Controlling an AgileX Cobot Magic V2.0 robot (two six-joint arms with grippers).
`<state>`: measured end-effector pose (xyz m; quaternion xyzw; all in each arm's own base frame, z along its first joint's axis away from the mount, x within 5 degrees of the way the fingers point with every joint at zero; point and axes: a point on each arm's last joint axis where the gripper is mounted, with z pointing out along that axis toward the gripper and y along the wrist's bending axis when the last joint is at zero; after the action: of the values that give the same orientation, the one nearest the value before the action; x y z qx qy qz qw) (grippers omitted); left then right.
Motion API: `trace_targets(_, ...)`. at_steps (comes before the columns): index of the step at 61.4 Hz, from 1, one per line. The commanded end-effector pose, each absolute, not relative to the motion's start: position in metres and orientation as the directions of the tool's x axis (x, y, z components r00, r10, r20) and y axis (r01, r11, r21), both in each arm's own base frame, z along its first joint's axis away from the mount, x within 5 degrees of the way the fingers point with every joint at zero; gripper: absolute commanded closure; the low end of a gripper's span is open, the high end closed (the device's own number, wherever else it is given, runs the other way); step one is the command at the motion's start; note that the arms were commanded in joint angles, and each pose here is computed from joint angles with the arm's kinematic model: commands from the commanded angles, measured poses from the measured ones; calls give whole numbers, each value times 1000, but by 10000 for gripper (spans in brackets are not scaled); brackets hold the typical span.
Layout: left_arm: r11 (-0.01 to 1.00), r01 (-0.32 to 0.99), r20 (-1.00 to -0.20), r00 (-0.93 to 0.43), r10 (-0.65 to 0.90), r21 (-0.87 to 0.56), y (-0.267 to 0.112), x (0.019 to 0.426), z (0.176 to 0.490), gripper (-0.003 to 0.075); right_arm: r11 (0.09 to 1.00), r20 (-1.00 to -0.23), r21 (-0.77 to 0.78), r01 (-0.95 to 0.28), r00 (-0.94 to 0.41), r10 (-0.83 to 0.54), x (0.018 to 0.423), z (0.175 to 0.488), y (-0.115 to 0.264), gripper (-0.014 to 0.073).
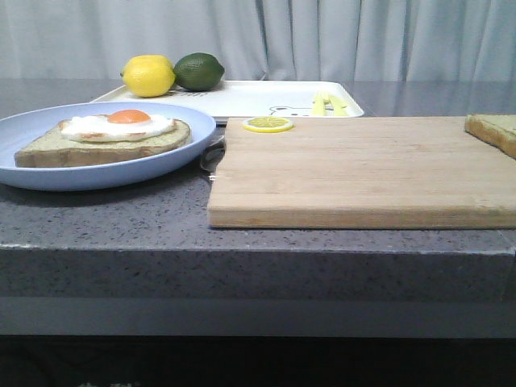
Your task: Place bread and move sandwich to tray
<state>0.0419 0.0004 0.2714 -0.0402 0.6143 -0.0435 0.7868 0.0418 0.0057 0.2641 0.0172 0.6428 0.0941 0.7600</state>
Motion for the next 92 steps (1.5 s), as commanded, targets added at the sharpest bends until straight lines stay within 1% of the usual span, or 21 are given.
trace_targets(1,992,30,-947,296,-129,-125,0,36,308,739,981,-963,142,-133,210,168,35,301,6,655)
trace_targets(11,995,1,-993,64,-103,-104,0,66,331,739,978,-990,141,-153,-11,141,59,330,12,655)
trace_targets(19,994,-14,-992,-73,-105,-104,1,106,332,739,979,-984,149,-143,-121,132,89,342,14,655)
trace_targets(24,994,-18,-988,-109,-105,-104,1,119,330,739,979,-980,152,-136,-149,131,100,344,15,655)
trace_targets(32,994,-18,-987,-125,-105,-104,1,125,328,738,980,-980,153,-128,-149,134,107,344,15,651)
trace_targets(37,995,-18,-988,-119,-103,-101,1,125,328,723,980,-980,153,-128,-147,134,107,344,14,601)
trace_targets(39,995,-18,-988,-118,-95,-94,1,125,329,690,980,-980,153,-128,-147,134,107,344,14,560)
trace_targets(40,996,-18,-989,-118,-89,-88,1,125,329,613,980,-980,153,-128,-147,134,107,344,14,484)
trace_targets(43,996,-18,-989,-118,-89,-88,1,125,329,505,980,-980,153,-128,-146,134,107,344,14,392)
trace_targets(45,996,-18,-989,-118,-89,-88,1,125,329,415,980,-980,153,-128,-146,134,107,344,14,298)
trace_targets(46,996,-18,-989,-118,-89,-88,1,125,329,377,980,-980,153,-128,-146,134,107,344,14,281)
trace_targets(47,996,-18,-989,-118,-89,-88,1,125,329,319,980,-980,153,-128,-146,134,107,344,14,212)
trace_targets(48,996,-18,-989,-118,-89,-88,1,125,329,282,980,-980,153,-128,-146,134,107,344,14,195)
trace_targets(51,996,-18,-989,-118,-89,-88,1,125,329,158,980,-980,153,-128,-145,134,107,344,14,61)
trace_targets(54,996,-18,-989,-117,-89,-88,1,125,329,88,980,-981,153,-127,-140,135,107,345,14,-37)
trace_targets(56,996,-18,-989,-117,-89,-88,1,125,329,66,980,-981,152,-126,-138,134,107,345,14,-74)
trace_targets(61,996,-18,-989,-117,-89,-88,1,125,329,61,980,-981,152,-126,-138,134,107,345,14,-45)
trace_targets(66,996,-18,-989,-117,-89,-88,1,125,329,62,980,-981,151,-126,-143,133,108,345,14,-45)
trace_targets(74,996,-18,-989,-115,-89,-88,1,125,329,62,982,-971,151,-111,-205,126,127,349,14,-45)
trace_targets(82,996,-18,-989,-115,-89,-88,1,125,329,62,987,-943,161,-15,-298,149,163,361,2,-45)
trace_targets(92,996,-18,-989,-115,-89,-88,1,125,329,62,974,-862,184,129,-456,223,212,369,-31,-45)
